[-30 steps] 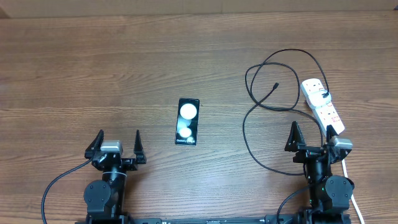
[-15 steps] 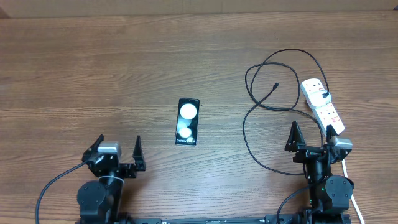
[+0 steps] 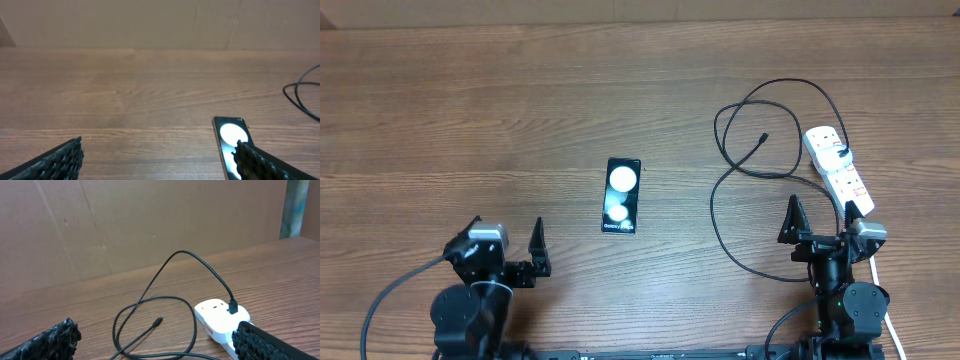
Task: Plug charger to phone and switch on socket
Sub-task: 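Move the left gripper forward over the black phone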
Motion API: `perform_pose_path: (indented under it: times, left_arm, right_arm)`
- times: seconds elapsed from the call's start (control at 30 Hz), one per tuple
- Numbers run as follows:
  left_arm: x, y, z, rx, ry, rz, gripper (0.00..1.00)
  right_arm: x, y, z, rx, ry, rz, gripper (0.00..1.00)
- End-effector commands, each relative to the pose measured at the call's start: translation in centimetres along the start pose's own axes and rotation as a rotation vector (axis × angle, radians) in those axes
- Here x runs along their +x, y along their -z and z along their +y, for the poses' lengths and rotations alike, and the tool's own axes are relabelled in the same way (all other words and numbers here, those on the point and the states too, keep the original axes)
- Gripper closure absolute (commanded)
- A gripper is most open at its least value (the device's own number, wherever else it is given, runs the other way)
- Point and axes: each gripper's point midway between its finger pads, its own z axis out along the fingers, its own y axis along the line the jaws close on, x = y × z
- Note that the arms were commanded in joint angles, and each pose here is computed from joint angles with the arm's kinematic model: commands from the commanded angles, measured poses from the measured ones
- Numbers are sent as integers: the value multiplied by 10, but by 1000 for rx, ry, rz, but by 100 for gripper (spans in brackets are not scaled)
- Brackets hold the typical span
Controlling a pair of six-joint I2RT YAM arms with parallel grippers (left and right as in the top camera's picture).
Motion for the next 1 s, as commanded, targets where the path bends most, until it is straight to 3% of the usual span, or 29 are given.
perform_pose_path:
  times: [0.0,0.4,0.6,0.77,0.97]
  left_arm:
    - [-21,2,-5,23,36,10,0]
    - [-81,-10,-28,113,127,235,0]
    - [-98,-33,-64,228,125,402,0]
    - [-91,-62,-96,211,85,541,0]
    - [-52,-92,-128,140,9,679,0]
  right_arm:
    - [1,0,0,-1,7,-7,0]
    - [1,0,0,-1,7,-7,0]
    - [1,0,0,-1,7,-7,0]
    - [1,0,0,-1,7,-7,0]
    - [1,0,0,-1,7,-7,0]
